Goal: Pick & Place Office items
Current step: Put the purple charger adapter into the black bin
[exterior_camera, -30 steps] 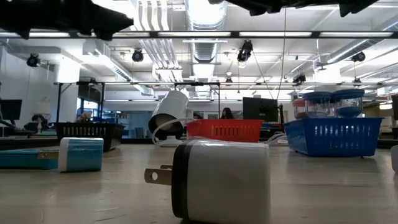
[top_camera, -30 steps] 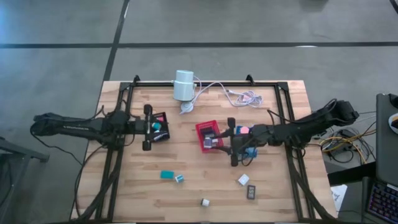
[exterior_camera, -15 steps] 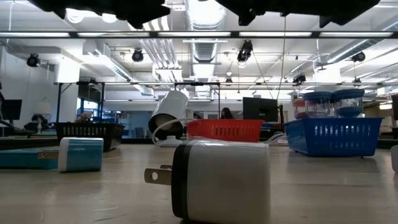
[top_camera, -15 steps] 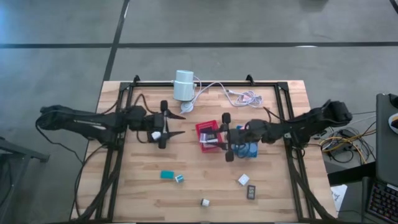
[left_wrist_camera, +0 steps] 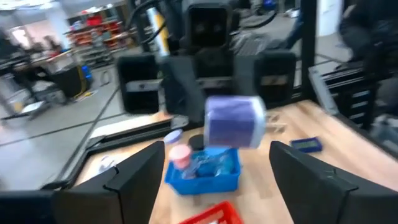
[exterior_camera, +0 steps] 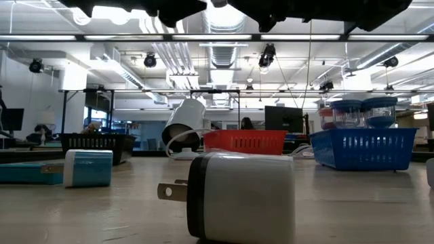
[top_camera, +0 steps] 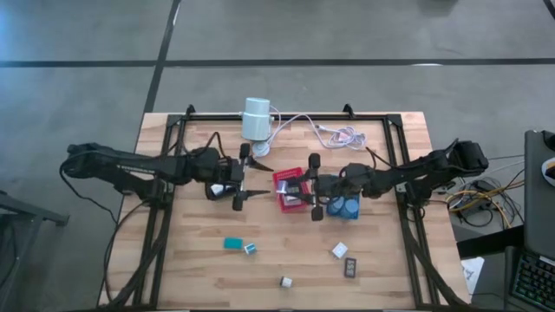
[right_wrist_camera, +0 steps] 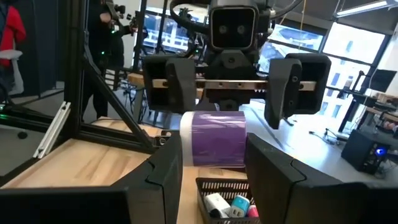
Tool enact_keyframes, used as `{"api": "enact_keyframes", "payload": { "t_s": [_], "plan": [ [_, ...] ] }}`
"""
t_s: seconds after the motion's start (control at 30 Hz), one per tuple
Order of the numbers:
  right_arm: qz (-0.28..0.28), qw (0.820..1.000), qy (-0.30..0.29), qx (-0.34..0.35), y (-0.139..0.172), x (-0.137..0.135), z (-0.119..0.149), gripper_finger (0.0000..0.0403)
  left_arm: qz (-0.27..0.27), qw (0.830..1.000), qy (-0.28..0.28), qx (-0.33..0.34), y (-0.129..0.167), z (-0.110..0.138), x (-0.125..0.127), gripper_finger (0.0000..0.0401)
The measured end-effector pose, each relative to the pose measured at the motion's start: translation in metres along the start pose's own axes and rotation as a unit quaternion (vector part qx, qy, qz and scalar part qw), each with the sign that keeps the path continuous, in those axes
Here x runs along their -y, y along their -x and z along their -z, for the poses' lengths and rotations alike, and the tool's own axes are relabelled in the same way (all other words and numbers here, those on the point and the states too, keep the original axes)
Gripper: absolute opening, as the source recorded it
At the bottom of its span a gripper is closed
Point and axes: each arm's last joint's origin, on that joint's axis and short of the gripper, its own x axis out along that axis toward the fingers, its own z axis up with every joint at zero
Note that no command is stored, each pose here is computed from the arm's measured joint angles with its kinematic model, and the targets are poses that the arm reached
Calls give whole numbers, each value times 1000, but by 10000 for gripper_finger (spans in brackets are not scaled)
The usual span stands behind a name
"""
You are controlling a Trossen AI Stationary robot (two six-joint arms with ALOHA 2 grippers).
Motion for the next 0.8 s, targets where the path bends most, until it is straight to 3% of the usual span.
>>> {"api": "enact_keyframes", "payload": {
  "t_s": [0.23, 0.8],
  "plan": [
    [-1, 1000, 1, -2, 0, 0, 0, 135, 25, 1000, -1, -1, -10, -1, 3, 318],
    [-2, 1000, 3, -5, 0, 0, 2, 135, 20, 1000, -10, -1, -24, -4, 1, 319]
  ]
}}
